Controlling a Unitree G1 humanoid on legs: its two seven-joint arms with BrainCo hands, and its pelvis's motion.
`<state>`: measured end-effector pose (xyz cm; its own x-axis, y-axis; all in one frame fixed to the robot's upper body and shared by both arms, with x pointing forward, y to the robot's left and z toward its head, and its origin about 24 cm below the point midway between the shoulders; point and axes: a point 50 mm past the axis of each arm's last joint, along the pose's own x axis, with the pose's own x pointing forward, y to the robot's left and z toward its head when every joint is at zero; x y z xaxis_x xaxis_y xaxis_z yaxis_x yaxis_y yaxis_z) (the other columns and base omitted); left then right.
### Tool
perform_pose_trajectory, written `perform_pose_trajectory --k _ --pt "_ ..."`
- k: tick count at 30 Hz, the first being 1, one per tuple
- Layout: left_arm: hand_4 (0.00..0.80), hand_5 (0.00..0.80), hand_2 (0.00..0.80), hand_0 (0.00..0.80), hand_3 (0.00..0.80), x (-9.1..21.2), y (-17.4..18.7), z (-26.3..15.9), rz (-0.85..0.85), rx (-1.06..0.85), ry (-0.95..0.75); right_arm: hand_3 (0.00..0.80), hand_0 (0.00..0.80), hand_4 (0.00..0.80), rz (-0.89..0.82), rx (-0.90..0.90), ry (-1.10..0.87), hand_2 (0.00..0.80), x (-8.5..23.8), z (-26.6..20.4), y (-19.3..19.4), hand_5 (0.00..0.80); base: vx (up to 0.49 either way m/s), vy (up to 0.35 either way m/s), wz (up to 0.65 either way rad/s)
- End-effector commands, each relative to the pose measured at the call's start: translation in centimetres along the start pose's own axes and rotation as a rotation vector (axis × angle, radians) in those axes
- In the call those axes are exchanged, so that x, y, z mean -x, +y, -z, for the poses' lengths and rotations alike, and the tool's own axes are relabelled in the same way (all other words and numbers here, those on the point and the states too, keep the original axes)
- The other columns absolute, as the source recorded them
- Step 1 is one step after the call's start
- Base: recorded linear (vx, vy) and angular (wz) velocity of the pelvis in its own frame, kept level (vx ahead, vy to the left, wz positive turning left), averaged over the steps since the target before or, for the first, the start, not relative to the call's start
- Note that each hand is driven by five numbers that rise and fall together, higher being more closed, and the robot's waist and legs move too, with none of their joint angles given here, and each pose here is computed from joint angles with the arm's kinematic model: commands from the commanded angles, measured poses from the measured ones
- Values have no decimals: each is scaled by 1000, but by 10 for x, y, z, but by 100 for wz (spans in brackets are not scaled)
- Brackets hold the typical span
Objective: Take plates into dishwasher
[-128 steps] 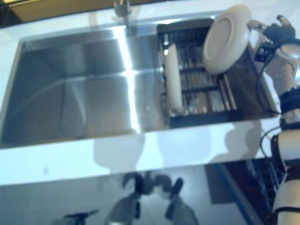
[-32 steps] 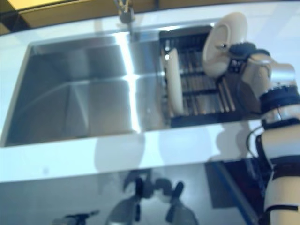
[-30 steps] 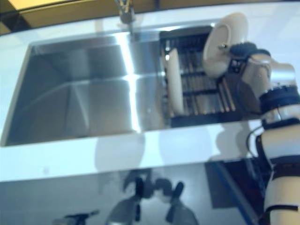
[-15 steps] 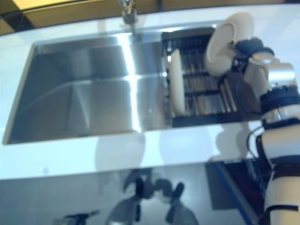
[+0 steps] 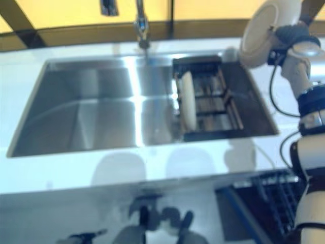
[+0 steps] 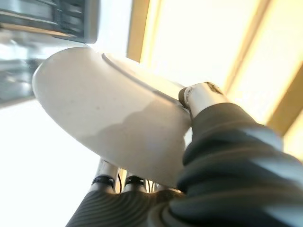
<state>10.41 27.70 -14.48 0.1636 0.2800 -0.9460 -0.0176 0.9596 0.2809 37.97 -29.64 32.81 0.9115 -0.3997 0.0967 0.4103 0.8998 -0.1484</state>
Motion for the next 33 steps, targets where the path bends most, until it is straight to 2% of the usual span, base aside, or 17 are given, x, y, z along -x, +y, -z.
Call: perform_pose_trajectory --k 1,11,16,23,33 --pt "0 0 0 0 0 0 29 28 -87 -114 102 800 800 800 62 135 -198 800 11 -55 -21 800 -7 30 -8" --pt "0 0 0 0 0 1 35 34 -92 -166 106 800 800 800 94 401 -255 800 22 -73 -49 800 3 19 -23" --pt "0 0 0 0 0 1 37 31 -89 -184 89 800 800 800 50 544 -269 800 29 -74 -62 800 -44 4 -31" --pt "0 0 0 0 0 1 35 27 -75 -211 65 800 800 800 6 617 -233 800 34 -60 -76 800 -44 2 -30" --pt "0 0 0 0 0 1 31 18 -73 -234 32 800 800 800 -98 701 -91 800 44 -16 -105 800 -30 -11 -23"
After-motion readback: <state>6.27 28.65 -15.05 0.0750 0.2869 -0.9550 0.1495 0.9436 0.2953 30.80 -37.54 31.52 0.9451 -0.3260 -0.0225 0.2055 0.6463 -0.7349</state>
